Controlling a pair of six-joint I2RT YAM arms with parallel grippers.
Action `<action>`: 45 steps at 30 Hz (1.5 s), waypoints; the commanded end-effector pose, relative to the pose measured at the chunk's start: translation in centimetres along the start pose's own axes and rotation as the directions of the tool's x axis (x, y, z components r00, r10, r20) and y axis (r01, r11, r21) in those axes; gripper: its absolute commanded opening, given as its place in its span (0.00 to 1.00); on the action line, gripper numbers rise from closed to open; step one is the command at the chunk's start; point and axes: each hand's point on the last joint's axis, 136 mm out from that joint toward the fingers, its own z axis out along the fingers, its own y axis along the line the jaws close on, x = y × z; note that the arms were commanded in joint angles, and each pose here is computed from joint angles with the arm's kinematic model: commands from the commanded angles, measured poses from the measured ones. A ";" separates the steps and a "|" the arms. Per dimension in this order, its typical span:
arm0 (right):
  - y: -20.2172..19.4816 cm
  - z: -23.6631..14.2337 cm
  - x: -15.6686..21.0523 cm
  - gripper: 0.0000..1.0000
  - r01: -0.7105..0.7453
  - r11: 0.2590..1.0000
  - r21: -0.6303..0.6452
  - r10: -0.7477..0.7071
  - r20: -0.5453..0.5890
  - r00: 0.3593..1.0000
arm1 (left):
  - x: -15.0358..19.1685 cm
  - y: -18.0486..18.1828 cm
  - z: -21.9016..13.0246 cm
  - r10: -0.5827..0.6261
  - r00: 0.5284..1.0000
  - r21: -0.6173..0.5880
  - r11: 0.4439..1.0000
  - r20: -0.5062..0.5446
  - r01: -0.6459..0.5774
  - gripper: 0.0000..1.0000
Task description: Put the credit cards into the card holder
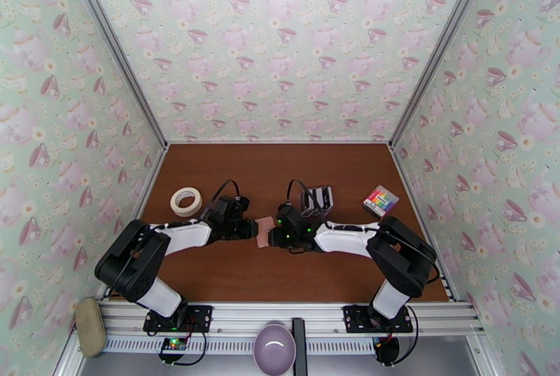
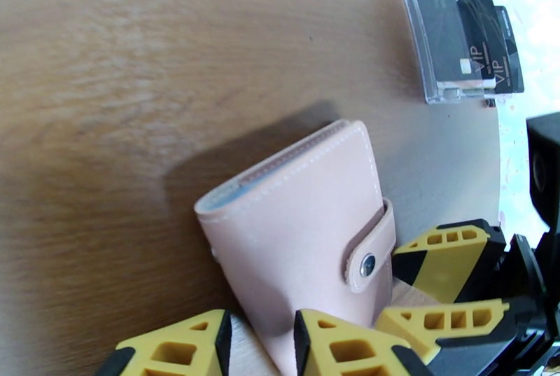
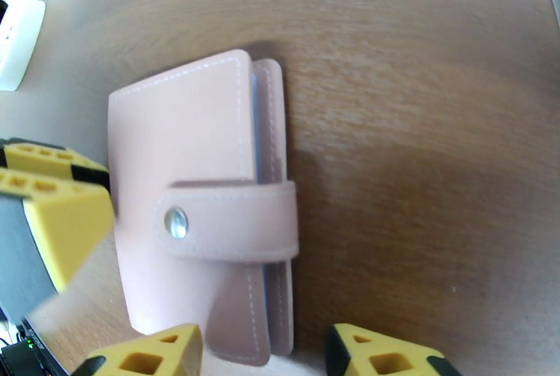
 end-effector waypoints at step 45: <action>-12.3 -19.3 -10.0 0.73 -0.094 0.940 0.327 -0.053 0.414 0.909 | -10.5 4.6 -16.5 0.125 0.824 -0.367 0.924 0.552 0.106 0.58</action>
